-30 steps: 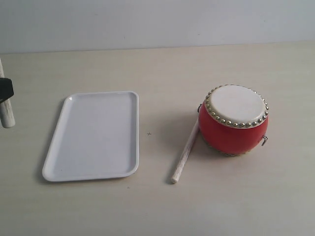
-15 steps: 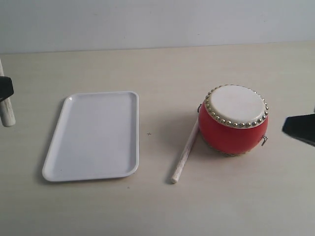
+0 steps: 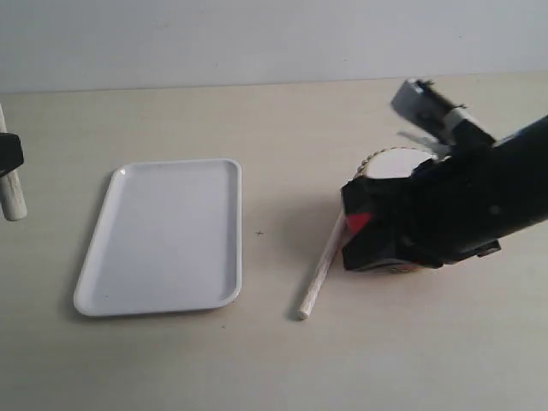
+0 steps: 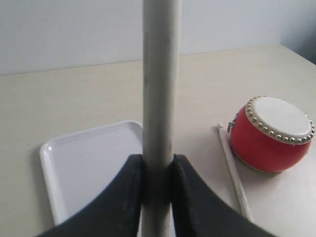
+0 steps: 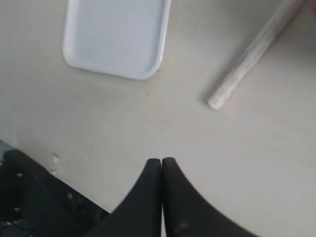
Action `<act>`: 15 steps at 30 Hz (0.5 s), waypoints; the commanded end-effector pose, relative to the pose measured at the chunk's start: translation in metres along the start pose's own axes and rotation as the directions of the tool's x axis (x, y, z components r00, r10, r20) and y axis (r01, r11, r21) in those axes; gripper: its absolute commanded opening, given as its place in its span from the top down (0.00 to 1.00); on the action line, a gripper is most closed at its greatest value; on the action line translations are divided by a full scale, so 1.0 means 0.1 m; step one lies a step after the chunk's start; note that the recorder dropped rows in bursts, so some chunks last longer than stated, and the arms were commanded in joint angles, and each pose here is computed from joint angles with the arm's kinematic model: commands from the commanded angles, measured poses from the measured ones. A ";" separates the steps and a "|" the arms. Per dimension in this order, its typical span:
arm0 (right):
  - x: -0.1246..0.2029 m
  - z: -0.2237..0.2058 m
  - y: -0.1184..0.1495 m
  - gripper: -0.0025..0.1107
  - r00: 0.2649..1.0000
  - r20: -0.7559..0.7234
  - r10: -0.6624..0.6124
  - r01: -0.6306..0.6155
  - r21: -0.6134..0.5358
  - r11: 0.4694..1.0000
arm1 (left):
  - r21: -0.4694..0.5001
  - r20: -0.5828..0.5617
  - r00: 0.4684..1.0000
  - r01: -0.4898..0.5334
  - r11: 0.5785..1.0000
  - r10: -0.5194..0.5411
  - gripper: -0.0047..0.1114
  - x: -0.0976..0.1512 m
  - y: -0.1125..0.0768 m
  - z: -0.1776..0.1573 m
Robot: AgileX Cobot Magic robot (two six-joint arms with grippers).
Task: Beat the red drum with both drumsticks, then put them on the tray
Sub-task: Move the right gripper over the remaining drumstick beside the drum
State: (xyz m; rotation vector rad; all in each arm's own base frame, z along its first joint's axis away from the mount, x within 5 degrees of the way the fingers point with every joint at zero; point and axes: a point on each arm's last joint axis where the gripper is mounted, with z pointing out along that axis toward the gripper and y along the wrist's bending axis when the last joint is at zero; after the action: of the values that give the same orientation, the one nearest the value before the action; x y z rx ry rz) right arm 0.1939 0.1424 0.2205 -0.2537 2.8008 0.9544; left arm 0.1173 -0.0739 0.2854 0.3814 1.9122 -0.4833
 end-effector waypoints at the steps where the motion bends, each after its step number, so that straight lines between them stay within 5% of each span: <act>1: -0.08 0.34 0.16 0.98 0.997 -0.071 0.012 -0.002 0.133 0.991 | 0.007 0.034 0.999 0.004 1.000 -0.005 0.96 -0.02 0.00 -0.04; 10: -0.13 0.60 0.16 0.98 0.971 -0.071 0.228 -0.224 0.058 0.973 | 0.024 0.126 0.992 0.008 1.000 -0.011 0.96 -0.08 -0.01 -0.25; 15: -0.04 0.75 0.27 0.98 0.973 -0.029 0.229 -0.224 0.117 0.968 | 0.051 0.147 0.989 0.003 0.999 -0.010 0.96 -0.08 -0.04 -0.31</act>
State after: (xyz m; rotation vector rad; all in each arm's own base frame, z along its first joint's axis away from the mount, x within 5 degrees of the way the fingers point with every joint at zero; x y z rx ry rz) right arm 0.2011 0.2026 0.1795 -0.0029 2.9933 0.8863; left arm 0.0964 -0.0617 0.3032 0.3575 1.7741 -0.5285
